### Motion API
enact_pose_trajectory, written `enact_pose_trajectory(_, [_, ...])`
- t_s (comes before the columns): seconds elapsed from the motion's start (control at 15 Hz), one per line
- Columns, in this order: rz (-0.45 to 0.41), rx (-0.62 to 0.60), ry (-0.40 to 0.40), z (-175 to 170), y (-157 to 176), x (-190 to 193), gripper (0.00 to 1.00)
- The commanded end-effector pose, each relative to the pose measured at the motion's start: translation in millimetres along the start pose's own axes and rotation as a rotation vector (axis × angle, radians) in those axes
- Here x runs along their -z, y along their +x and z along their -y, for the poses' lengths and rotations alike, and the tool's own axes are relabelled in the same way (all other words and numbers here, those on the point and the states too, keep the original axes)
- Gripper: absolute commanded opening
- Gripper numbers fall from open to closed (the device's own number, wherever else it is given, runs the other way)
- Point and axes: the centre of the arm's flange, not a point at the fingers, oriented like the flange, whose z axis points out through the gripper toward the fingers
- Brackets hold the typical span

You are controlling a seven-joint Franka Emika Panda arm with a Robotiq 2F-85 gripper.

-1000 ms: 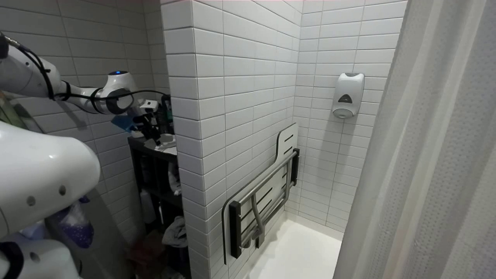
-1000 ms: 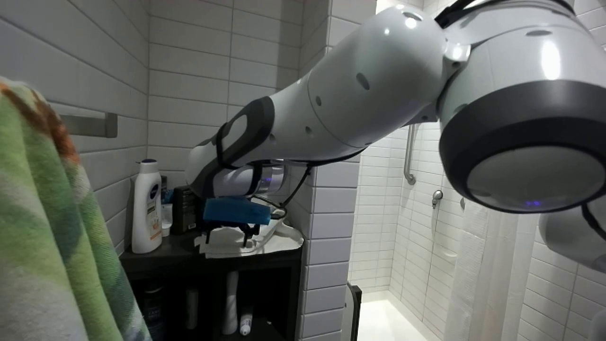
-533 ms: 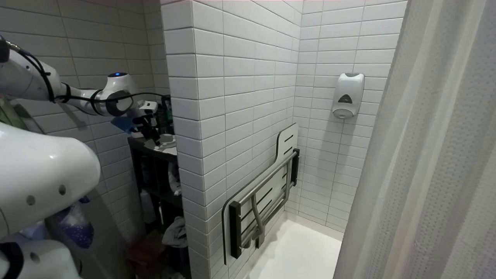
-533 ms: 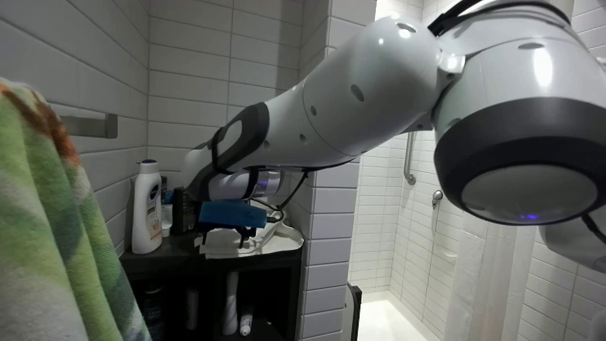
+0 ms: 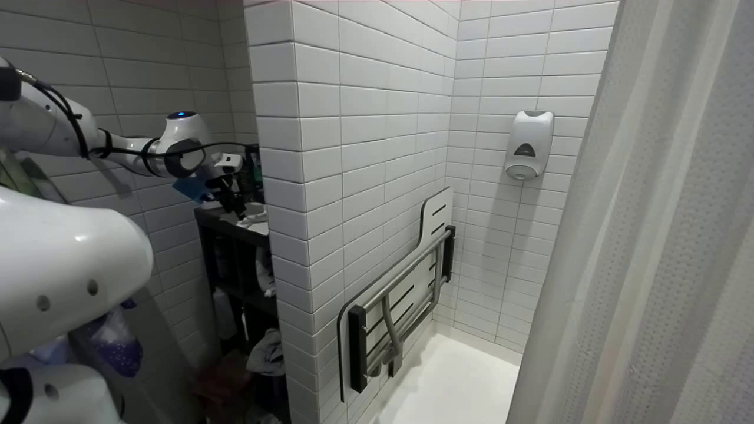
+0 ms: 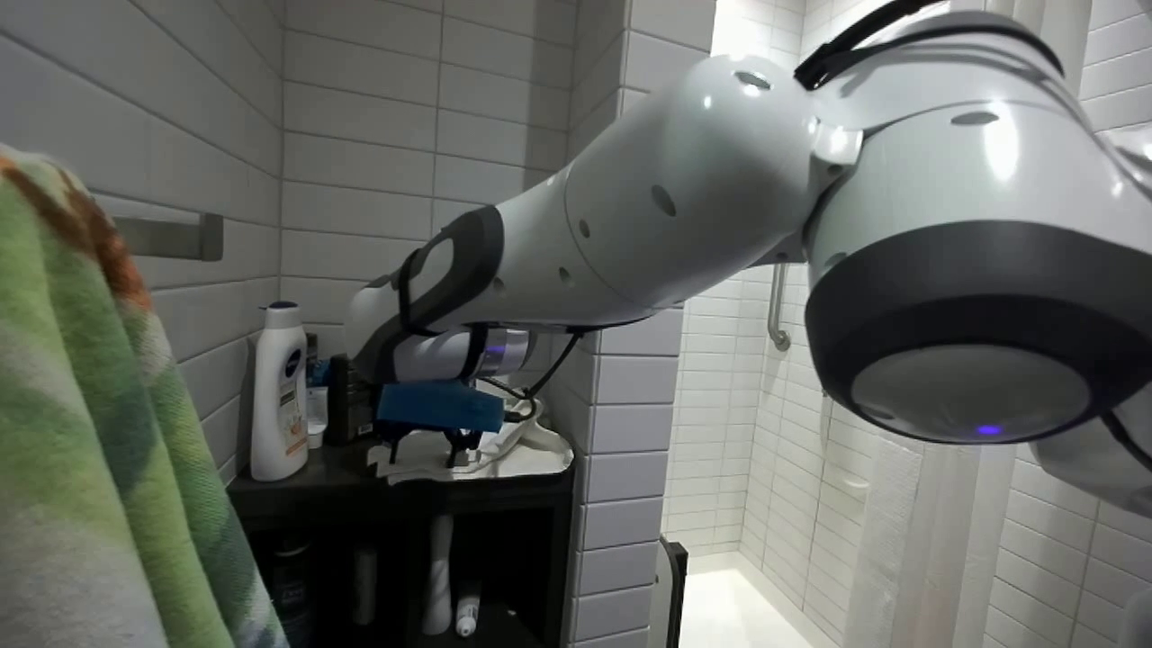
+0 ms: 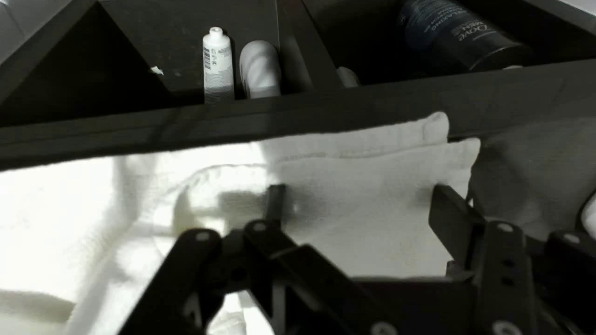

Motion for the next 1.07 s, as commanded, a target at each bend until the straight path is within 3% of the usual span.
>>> enact_pose_trajectory(0.0, [-0.003, -0.012, 0.007, 0, 11, -8, 0.54])
enact_pose_trajectory(0.47, [0.032, -0.004, 0.028, 3, 12, -6, 0.01])
enact_pose_trajectory(1.0, [0.063, 0.026, 0.068, 29, -8, 1, 0.02])
